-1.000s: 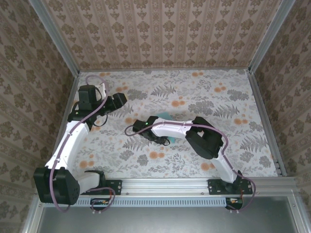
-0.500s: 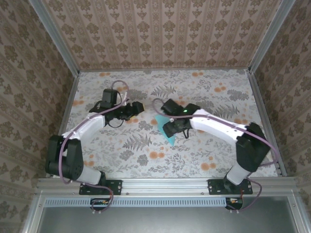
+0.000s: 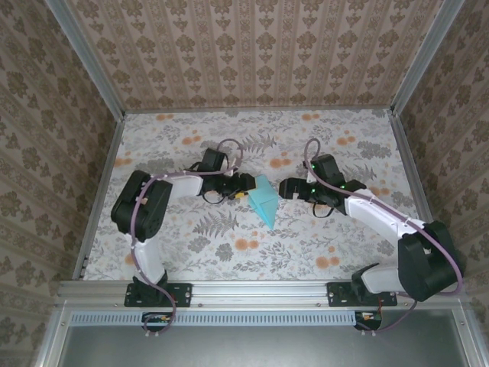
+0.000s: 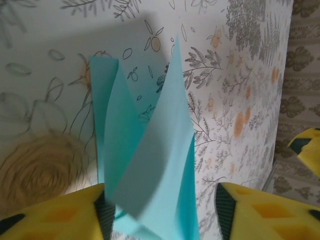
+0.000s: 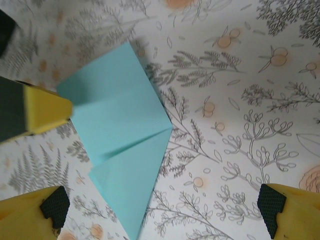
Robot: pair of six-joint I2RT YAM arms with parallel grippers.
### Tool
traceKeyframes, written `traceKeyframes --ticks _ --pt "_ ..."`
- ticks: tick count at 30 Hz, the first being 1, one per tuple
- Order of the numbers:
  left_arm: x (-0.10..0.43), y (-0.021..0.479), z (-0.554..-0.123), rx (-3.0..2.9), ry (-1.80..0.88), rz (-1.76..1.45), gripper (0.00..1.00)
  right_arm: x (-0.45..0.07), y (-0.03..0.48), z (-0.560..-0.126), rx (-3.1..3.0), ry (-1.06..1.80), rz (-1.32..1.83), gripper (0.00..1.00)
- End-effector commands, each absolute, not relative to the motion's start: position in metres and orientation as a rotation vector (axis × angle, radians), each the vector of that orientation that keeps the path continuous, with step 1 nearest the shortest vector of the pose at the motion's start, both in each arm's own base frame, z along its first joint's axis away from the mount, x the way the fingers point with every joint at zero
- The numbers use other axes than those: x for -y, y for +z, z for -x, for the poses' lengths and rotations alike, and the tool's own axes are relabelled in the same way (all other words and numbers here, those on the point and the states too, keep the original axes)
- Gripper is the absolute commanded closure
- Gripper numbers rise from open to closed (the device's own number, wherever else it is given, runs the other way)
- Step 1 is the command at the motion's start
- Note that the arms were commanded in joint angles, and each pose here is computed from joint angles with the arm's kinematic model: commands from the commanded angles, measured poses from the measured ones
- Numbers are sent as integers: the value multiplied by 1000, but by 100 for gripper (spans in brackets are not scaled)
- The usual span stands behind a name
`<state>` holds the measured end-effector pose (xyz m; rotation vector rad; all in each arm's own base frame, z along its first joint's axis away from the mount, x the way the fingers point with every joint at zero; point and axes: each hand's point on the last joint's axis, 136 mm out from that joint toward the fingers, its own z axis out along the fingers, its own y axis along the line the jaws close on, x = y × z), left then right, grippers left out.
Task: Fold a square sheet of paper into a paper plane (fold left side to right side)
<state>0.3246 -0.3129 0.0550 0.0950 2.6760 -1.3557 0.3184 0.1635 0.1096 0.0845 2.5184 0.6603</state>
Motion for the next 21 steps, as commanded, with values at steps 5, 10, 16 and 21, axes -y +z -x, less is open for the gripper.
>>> traceKeyframes --ticks 5,10,16,21 --pt "326 69 -336 -2565 -1421 -211 81 -167 124 -325 -2426 914 -83 0" --pt "322 78 -326 -2516 -1441 -324 96 -183 115 -330 -2423 1076 58 10" --pt "319 92 -309 -2435 -1497 -483 100 -200 99 -343 -2404 1187 192 25" --pt "318 92 -301 -2411 -1534 -535 100 -213 88 -354 -2371 1264 270 27"
